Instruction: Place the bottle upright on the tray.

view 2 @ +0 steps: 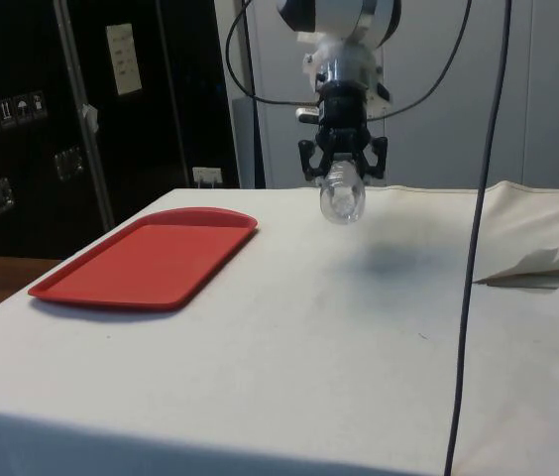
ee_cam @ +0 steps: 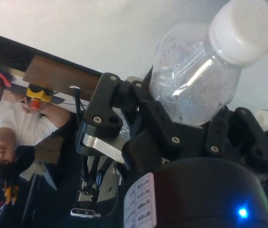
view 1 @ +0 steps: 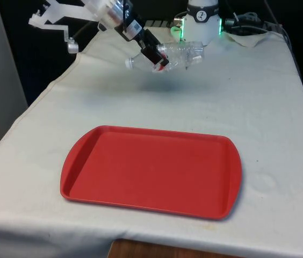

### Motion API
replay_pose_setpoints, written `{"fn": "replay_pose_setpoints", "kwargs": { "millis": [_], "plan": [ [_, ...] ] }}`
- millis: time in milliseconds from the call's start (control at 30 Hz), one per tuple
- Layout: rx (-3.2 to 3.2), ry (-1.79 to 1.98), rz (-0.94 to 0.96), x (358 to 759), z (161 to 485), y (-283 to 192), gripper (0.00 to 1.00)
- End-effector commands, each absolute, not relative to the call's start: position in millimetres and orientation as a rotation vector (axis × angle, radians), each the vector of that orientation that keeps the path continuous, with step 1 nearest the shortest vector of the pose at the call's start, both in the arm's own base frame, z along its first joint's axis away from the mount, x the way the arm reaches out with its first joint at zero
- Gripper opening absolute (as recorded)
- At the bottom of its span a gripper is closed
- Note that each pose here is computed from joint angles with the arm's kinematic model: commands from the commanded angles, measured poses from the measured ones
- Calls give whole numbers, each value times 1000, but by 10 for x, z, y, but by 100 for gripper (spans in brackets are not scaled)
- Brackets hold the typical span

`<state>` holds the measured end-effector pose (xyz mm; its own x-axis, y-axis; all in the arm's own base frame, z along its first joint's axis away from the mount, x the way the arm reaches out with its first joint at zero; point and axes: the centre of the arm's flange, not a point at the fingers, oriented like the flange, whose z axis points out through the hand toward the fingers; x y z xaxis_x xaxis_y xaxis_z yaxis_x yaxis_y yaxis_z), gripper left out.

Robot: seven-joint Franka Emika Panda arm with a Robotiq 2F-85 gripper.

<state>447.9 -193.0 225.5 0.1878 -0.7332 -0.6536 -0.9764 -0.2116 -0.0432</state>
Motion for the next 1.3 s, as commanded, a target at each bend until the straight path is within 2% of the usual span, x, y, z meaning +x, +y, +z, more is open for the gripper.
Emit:
{"fn": "replay_pose_setpoints", "kwargs": {
  "millis": [0,967,1267],
  "plan": [
    [-2014,1599,711,4491,2299,-1928,33],
    [-2004,1570,690,4604,3058,-1946,33],
    [-2010,1571,684,4648,3117,-1961,33]
  ]
}}
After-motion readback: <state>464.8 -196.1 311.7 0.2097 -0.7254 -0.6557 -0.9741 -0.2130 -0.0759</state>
